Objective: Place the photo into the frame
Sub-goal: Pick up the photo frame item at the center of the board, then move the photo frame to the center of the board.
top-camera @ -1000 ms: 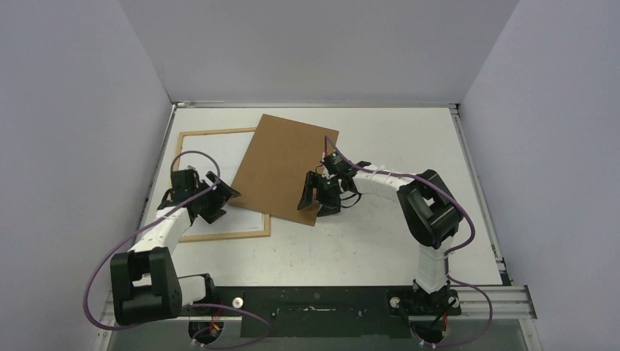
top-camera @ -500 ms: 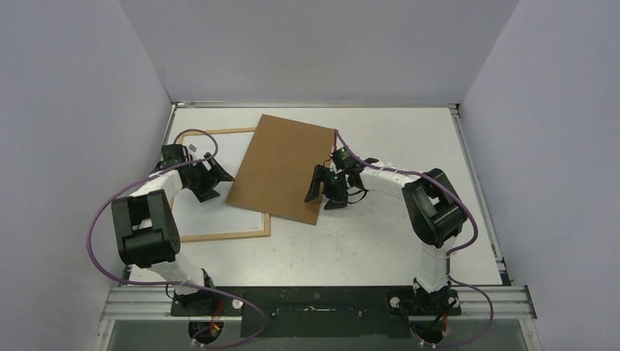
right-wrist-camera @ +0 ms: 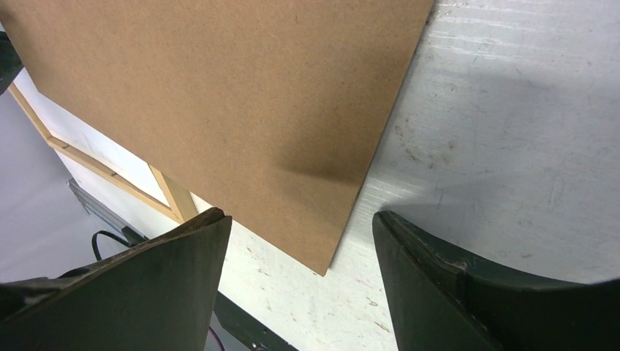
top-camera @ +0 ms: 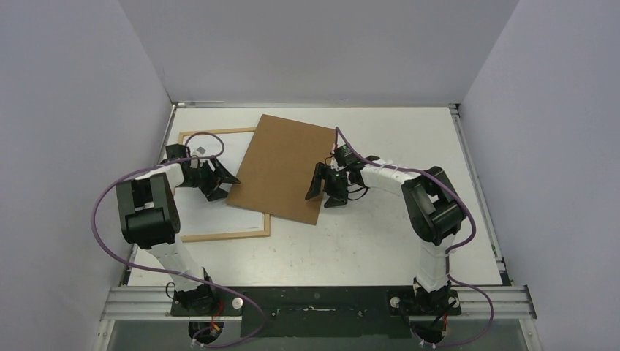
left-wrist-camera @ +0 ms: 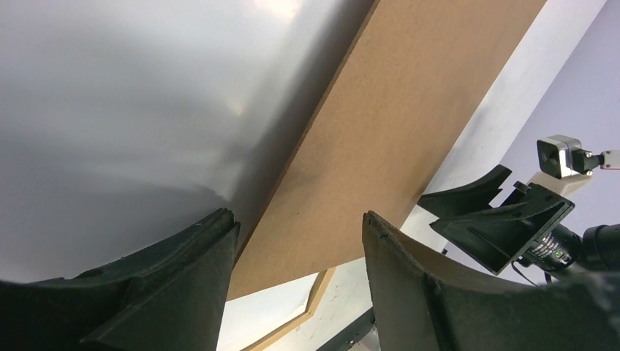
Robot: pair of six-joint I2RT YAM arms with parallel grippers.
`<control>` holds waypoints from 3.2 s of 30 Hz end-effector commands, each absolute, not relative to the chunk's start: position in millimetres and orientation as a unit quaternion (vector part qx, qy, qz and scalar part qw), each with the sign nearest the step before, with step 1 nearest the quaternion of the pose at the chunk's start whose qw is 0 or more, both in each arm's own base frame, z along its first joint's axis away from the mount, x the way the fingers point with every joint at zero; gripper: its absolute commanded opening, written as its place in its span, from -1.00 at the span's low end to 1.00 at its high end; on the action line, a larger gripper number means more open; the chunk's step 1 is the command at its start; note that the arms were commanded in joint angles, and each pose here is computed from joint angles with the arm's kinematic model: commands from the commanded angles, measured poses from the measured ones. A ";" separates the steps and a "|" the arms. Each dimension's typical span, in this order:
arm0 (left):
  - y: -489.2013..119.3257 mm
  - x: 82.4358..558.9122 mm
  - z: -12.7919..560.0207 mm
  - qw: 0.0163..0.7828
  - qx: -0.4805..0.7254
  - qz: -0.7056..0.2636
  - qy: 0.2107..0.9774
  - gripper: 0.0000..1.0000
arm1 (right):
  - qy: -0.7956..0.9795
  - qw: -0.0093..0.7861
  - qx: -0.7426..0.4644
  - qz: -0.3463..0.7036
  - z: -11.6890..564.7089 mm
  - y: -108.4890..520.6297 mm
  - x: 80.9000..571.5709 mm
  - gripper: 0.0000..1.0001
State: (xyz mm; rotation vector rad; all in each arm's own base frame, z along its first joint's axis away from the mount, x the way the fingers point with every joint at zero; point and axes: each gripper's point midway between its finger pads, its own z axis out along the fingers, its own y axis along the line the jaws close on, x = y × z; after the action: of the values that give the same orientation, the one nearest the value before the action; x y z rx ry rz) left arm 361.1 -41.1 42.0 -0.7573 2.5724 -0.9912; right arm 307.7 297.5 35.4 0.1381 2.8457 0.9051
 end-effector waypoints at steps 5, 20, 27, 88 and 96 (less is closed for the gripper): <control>-59.4 368.5 72.4 0.134 -0.216 -0.425 0.869 0.21 | 0.974 0.061 0.058 0.211 -21.1 264.0 302.0 0.48; -101.9 366.0 94.9 0.102 -0.149 -0.503 0.845 -0.08 | 0.962 0.068 0.034 0.262 -12.2 280.7 307.3 0.33; -114.2 365.7 103.1 0.096 -0.124 -0.527 0.835 -0.29 | 0.958 0.063 0.021 0.280 -11.9 285.3 306.7 0.26; 32.6 396.7 406.8 0.588 -0.236 -0.190 0.750 -1.00 | 0.932 0.324 -0.089 0.136 56.3 448.9 338.4 0.24; 37.8 399.2 401.9 0.581 -0.246 -0.161 0.759 -1.00 | 0.942 0.310 -0.098 0.081 29.1 444.0 341.4 0.08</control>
State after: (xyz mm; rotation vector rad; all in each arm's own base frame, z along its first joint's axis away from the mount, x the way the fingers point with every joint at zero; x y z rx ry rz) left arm 391.0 33.8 343.9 -0.6555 1.9332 -0.4140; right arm 332.0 456.1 30.0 -0.2854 2.4972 0.3423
